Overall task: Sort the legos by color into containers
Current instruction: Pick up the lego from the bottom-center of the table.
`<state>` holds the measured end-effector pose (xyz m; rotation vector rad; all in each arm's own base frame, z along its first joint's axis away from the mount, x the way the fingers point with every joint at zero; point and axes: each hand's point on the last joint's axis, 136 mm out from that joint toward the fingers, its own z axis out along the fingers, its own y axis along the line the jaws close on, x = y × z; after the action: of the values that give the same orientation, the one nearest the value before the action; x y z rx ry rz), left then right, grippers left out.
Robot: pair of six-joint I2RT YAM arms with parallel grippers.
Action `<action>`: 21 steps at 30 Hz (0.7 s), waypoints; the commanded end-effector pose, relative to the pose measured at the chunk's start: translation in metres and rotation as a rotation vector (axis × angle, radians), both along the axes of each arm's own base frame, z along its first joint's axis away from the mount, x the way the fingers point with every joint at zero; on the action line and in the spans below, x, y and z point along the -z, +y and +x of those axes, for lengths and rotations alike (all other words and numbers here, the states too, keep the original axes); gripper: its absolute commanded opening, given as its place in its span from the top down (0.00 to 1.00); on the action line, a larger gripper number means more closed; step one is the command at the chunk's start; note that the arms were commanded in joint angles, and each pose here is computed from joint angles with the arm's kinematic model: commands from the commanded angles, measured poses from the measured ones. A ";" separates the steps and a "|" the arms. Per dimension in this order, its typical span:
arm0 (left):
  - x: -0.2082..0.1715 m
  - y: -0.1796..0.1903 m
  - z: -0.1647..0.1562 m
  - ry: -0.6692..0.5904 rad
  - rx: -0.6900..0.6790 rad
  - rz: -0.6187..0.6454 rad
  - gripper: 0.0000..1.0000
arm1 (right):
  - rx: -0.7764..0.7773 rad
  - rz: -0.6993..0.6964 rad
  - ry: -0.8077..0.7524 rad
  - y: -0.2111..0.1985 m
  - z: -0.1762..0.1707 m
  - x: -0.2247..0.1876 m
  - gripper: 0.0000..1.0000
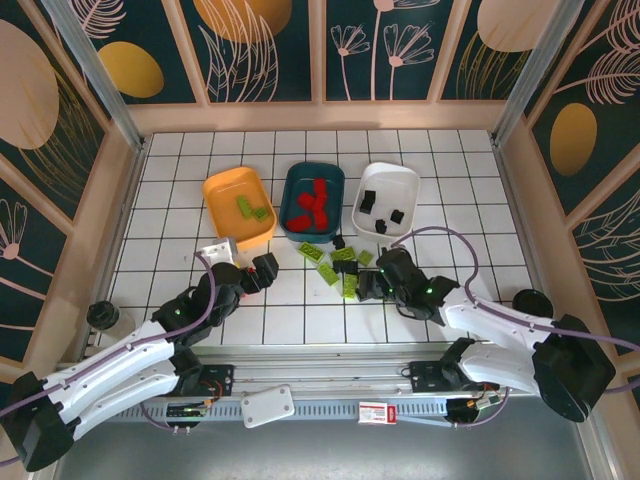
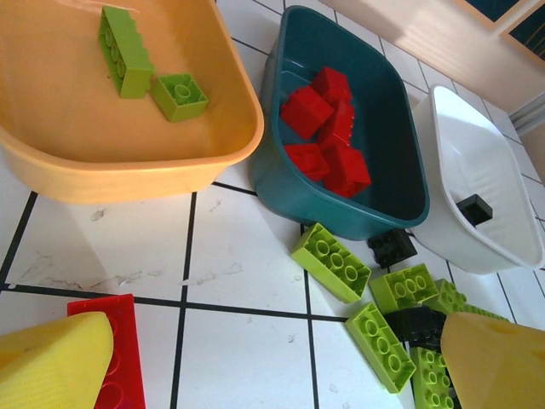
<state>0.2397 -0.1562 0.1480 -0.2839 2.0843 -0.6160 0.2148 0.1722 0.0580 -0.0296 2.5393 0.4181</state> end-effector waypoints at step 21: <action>0.009 0.001 0.001 0.012 -0.007 0.007 0.01 | -0.028 -0.077 0.044 -0.007 0.014 0.028 0.38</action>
<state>0.2394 -0.1566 0.1425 -0.2804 2.0970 -0.6084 0.2227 0.1625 0.0279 -0.0726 2.6133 0.3290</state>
